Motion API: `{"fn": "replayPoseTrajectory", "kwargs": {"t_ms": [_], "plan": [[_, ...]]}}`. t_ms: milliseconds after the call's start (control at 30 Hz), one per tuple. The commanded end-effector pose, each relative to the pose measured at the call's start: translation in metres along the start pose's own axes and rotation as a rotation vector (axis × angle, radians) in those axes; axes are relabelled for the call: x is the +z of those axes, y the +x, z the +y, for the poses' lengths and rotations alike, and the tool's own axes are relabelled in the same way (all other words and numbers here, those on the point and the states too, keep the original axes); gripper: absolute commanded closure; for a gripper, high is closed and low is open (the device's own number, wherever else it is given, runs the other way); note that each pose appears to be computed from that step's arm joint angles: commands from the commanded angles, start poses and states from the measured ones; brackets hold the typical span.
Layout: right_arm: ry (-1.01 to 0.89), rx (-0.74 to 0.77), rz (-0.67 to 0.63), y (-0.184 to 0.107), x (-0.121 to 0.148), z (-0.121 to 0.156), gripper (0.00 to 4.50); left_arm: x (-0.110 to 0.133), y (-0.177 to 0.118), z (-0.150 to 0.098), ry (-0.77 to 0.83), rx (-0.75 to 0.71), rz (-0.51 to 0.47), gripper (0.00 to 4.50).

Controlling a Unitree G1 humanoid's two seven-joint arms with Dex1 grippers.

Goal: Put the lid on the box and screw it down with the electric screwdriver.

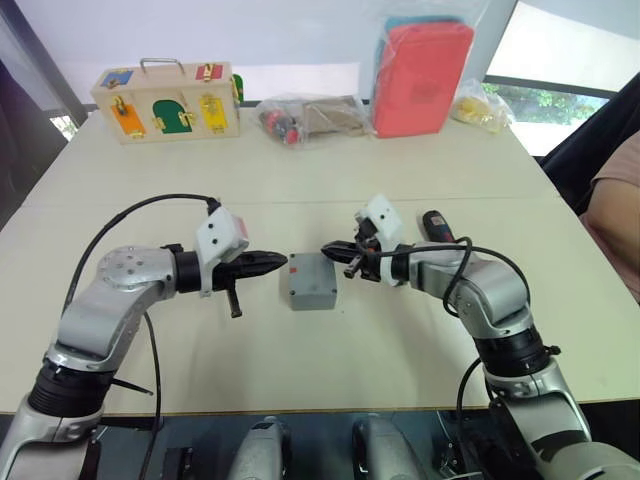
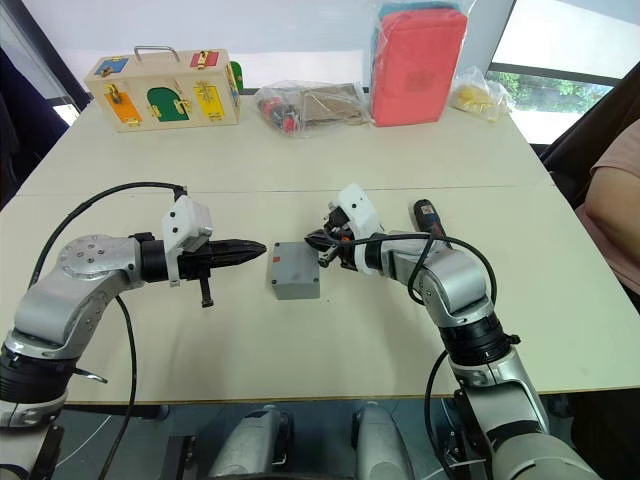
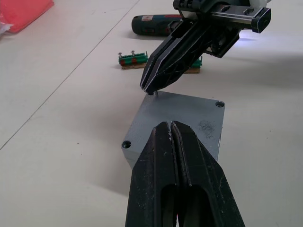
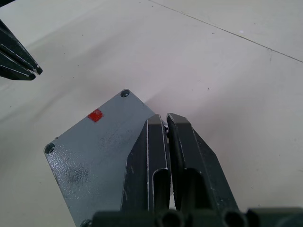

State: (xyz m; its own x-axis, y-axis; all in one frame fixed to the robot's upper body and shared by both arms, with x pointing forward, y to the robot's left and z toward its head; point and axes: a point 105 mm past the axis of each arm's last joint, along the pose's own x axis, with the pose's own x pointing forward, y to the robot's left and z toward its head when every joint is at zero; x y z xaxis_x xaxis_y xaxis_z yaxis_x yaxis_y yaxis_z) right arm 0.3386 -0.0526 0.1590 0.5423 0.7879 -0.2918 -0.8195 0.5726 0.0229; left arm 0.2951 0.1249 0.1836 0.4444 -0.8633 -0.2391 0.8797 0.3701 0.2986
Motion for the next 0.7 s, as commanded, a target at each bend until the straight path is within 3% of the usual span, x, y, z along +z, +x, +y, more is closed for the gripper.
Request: {"fn": "replayPoseTrajectory", "kwargs": {"t_ms": [33,600,700], "plan": [[-0.032,0.001,-0.032,0.001,0.012,-0.001,4.42,0.011,-0.002,-0.002,0.039,0.006,-0.03,4.5],[-0.011,-0.004,0.014,0.003,-0.004,-0.004,4.42,0.006,-0.002,-0.006,0.03,0.004,-0.031,4.5],[0.004,0.005,0.016,0.003,-0.006,-0.003,3.6,0.005,-0.003,-0.006,0.029,0.002,-0.031,4.5]]}}
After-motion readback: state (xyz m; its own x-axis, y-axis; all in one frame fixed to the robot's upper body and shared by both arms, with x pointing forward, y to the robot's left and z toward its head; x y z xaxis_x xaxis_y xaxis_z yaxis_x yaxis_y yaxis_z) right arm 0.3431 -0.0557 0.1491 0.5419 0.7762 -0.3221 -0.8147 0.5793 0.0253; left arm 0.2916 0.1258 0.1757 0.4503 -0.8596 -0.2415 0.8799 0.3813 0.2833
